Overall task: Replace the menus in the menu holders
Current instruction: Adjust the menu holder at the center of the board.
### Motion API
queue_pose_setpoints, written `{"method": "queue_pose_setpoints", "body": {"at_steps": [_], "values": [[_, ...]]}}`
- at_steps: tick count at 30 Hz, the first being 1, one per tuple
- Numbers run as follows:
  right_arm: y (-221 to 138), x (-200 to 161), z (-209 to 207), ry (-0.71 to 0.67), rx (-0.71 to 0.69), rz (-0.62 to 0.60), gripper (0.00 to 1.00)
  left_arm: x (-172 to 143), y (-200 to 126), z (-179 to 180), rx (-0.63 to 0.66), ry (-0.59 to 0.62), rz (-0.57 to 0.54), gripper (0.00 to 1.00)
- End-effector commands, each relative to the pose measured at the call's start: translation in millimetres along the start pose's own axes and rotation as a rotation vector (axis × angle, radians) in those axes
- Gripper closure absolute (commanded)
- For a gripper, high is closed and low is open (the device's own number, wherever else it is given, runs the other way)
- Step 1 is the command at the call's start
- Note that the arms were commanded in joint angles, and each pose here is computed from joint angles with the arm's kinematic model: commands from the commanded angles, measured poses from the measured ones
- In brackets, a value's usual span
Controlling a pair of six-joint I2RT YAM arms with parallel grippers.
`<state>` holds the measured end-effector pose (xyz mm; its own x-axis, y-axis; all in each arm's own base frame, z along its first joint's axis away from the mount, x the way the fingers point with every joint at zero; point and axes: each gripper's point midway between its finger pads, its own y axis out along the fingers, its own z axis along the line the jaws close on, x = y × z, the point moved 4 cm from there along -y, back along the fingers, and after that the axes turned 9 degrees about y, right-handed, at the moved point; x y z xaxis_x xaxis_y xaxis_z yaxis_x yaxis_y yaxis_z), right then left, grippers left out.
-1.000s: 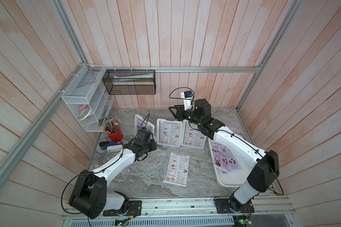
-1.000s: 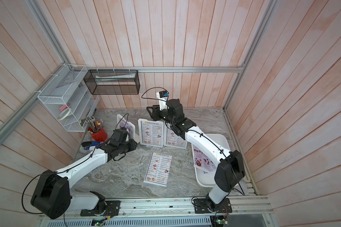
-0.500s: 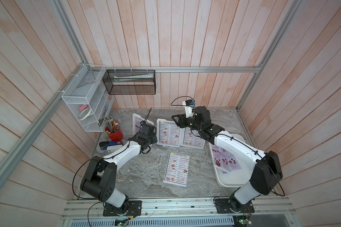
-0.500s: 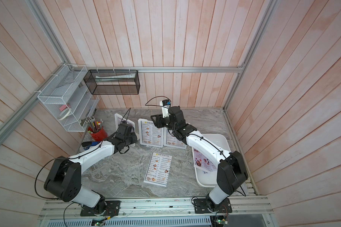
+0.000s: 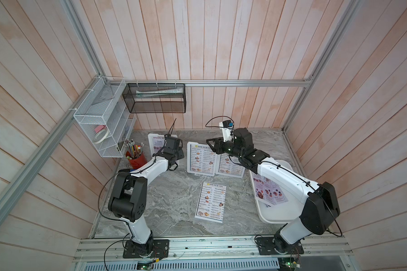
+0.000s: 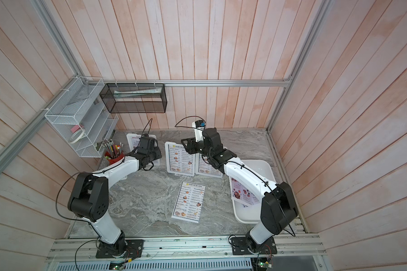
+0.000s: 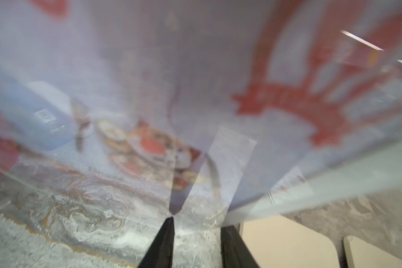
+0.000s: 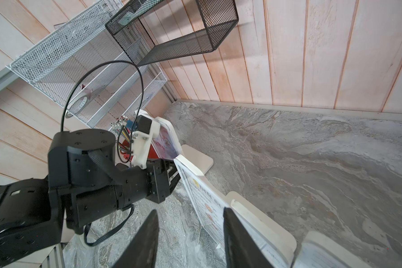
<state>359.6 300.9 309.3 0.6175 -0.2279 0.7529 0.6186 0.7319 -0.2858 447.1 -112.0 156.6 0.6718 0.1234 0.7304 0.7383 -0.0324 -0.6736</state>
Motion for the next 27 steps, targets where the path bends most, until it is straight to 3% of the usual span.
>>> {"method": "queue_pose_setpoints", "body": {"at_steps": [1, 6, 12, 20, 27], "values": [[-5, -4, -2, 0.007, 0.004, 0.018, 0.54, 15, 3, -7, -0.029, 0.037, -0.027, 0.62], [-10, -8, -6, -0.002, -0.015, 0.035, 0.54, 14, -9, -10, -0.069, 0.037, -0.023, 0.61], [-13, -13, -23, -0.026, -0.05, 0.108, 0.51, 8, -62, -14, -0.12, 0.046, 0.001, 0.5], [-25, -33, -25, -0.024, -0.045, 0.223, 0.5, -56, -103, 3, -0.154, 0.022, 0.205, 0.39], [-30, -54, -42, 0.019, -0.095, 0.241, 0.48, -95, -133, -7, -0.239, -0.003, 0.271, 0.35]]}}
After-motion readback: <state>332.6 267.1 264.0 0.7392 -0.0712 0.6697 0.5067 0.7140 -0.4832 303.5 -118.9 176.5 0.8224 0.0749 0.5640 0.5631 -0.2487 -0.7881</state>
